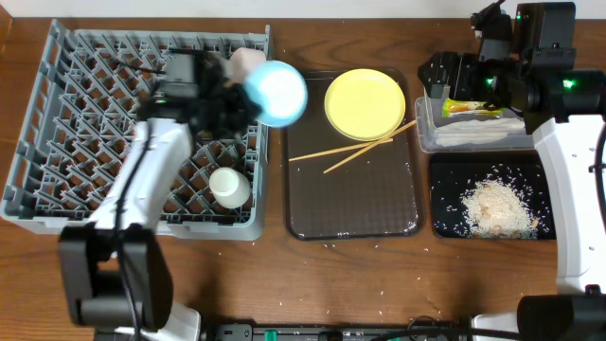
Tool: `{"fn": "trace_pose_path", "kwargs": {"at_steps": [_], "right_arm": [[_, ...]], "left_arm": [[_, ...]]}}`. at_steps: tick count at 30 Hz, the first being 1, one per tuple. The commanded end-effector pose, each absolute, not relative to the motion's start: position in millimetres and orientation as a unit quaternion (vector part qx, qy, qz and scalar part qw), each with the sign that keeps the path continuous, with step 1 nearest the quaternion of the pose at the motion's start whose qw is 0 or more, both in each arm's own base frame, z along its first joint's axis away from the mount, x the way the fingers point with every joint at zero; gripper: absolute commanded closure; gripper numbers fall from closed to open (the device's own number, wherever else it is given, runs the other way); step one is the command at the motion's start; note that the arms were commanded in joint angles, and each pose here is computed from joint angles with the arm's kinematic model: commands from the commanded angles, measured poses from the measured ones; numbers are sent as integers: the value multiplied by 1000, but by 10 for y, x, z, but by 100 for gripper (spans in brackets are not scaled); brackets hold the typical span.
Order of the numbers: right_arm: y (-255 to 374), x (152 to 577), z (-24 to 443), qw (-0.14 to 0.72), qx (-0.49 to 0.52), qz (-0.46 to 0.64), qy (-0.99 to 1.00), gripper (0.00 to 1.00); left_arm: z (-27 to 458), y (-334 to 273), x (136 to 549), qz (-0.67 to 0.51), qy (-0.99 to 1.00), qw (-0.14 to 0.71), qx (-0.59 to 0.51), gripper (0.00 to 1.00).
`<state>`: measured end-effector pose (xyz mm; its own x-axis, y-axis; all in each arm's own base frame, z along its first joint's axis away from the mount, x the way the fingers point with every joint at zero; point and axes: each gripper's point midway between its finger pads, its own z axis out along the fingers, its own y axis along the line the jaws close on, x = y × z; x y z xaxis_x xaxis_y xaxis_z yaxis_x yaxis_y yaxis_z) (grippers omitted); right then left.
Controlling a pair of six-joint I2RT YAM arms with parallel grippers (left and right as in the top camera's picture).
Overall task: Sort waste into correct bins and load items into the dishwasher
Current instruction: 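Carry the light-blue bowl into the rack and set it beside the pink bowl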
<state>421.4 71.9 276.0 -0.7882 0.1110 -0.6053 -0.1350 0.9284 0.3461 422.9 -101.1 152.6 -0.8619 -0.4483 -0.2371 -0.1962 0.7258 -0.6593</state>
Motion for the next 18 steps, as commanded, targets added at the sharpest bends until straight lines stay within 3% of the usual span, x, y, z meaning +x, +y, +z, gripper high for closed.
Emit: {"fn": "trace_pose_path", "kwargs": {"at_steps": [1, 9, 18], "right_arm": [[688, 4206, 2803, 332, -11, 186, 925, 1], [689, 4206, 2803, 332, -11, 186, 925, 1], [689, 4206, 2803, 332, -11, 186, 925, 1]], "left_arm": [[1676, -240, 4194, -193, 918, 266, -222, 92], [1996, 894, 3838, 123, 885, 335, -298, 93], [2173, 971, 3771, 268, 859, 349, -260, 93]]}}
